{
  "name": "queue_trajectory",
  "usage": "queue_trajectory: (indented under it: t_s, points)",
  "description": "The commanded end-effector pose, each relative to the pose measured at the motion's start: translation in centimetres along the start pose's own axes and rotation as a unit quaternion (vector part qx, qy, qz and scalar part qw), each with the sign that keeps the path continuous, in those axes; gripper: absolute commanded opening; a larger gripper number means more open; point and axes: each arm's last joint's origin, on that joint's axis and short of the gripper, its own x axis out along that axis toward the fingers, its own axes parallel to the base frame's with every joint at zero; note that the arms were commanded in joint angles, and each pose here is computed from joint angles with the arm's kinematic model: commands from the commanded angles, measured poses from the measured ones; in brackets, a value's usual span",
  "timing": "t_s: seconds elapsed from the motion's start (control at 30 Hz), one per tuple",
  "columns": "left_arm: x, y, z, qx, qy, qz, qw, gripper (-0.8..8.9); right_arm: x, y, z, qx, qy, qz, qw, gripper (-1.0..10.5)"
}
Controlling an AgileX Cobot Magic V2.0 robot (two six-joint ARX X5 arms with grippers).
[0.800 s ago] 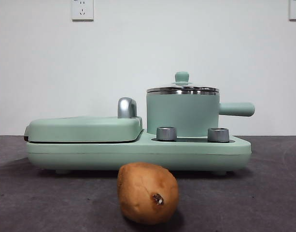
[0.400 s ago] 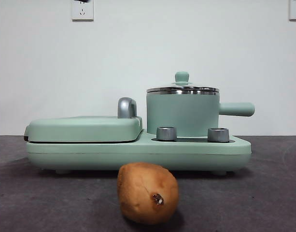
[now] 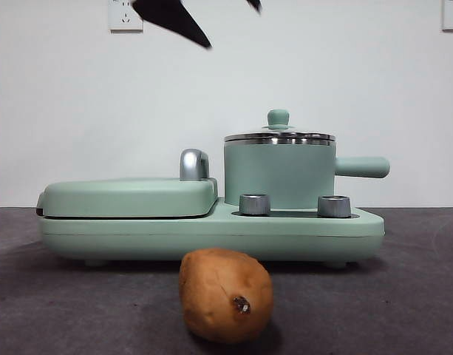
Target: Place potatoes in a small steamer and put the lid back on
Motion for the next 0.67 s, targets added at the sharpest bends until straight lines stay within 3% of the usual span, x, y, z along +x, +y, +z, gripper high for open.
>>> queue_trajectory:
  t_s: [0.03,0.37,0.67]
  points:
    - [2.5,-0.6,1.7,0.02,-0.004,0.024,0.999,4.67,-0.1,0.2,0.4,-0.008,-0.006,0.003,1.0,5.3]
    - [11.0,-1.1,2.7,0.021,0.005,0.03,0.999,4.66,-0.1,0.2,0.4,-0.009,-0.006,0.003,1.0,5.3]
    - [13.4,-1.3,1.7,0.02,0.026,0.043,0.999,4.58,-0.1,0.2,0.4,-0.009,-0.006,0.003,1.0,5.3]
